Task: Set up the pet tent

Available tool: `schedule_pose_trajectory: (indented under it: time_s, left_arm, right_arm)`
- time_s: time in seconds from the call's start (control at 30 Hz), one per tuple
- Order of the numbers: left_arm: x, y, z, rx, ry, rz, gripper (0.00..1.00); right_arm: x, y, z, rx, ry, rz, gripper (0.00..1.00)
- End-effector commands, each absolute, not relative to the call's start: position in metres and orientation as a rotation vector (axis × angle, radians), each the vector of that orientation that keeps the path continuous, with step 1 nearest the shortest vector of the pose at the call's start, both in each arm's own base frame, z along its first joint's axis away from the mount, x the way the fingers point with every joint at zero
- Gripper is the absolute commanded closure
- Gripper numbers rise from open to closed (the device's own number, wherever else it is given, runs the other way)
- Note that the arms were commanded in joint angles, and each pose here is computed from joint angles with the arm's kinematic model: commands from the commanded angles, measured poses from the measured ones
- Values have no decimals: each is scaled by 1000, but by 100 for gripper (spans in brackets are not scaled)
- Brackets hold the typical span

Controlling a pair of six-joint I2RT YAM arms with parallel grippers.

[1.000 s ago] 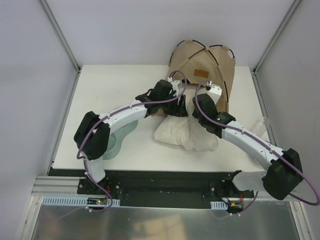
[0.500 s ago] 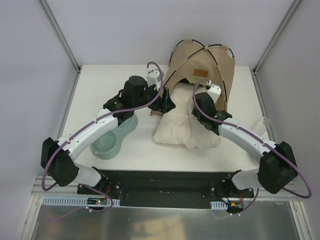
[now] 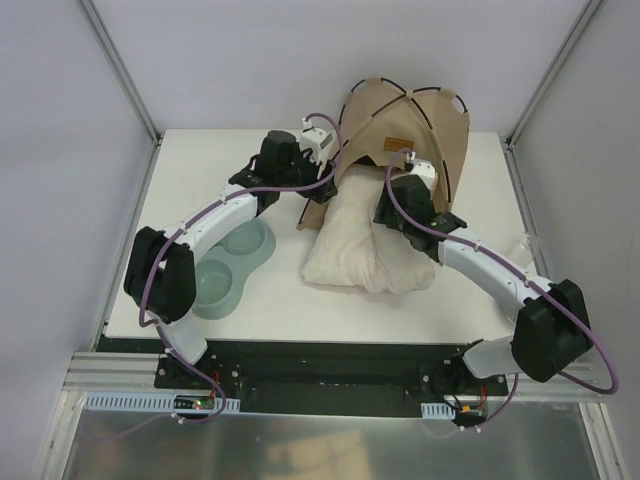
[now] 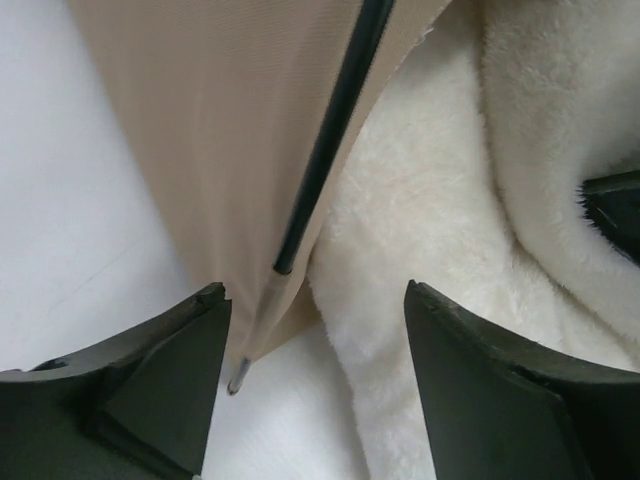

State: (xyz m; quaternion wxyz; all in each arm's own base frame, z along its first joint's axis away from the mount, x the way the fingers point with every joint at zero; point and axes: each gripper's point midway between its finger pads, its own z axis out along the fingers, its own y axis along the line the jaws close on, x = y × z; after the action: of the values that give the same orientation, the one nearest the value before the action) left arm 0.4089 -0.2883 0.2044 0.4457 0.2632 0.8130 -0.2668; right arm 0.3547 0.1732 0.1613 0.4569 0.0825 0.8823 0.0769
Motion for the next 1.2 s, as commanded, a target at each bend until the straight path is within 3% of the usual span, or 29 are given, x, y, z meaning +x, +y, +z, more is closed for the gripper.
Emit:
schedule_pose_trajectory:
  time_s: [0.0,0.2,0.27,0.4,0.63,0.7,0.83,1.0,1.17]
  left_arm:
    - [422,-311,247,768,1794,-758,37]
    - [423,-310,216,774,1902,-754,91]
    - [421,-308,215,757,1919,-757,100]
    - [416,-308,214,760,1922,-771,100]
    - [414,-312,215,723,1946,-819,100]
    - [417,-311,215,698,1955,-812,100]
    - [423,-305,214,632,2005,-767,100]
    - [428,-296,207,581,2051,-729,100]
    - [433,-293,208,490,2095,-739,100]
  right_arm:
    - [364,199,181,117,2176,335,40]
    - [387,212,192,45,2098,375,49]
    - [395,217,186,10,2093,377,53]
    - [431,200,167,126,2078,285,66]
    - [460,137,134,452,2172,129,68]
    - [457,139,144,428,2161,140,63]
    - [437,146,181,360,2113,205,37]
    - [400,132,210,369,2097,185,15]
    - [375,106,240,411,2066,109,7]
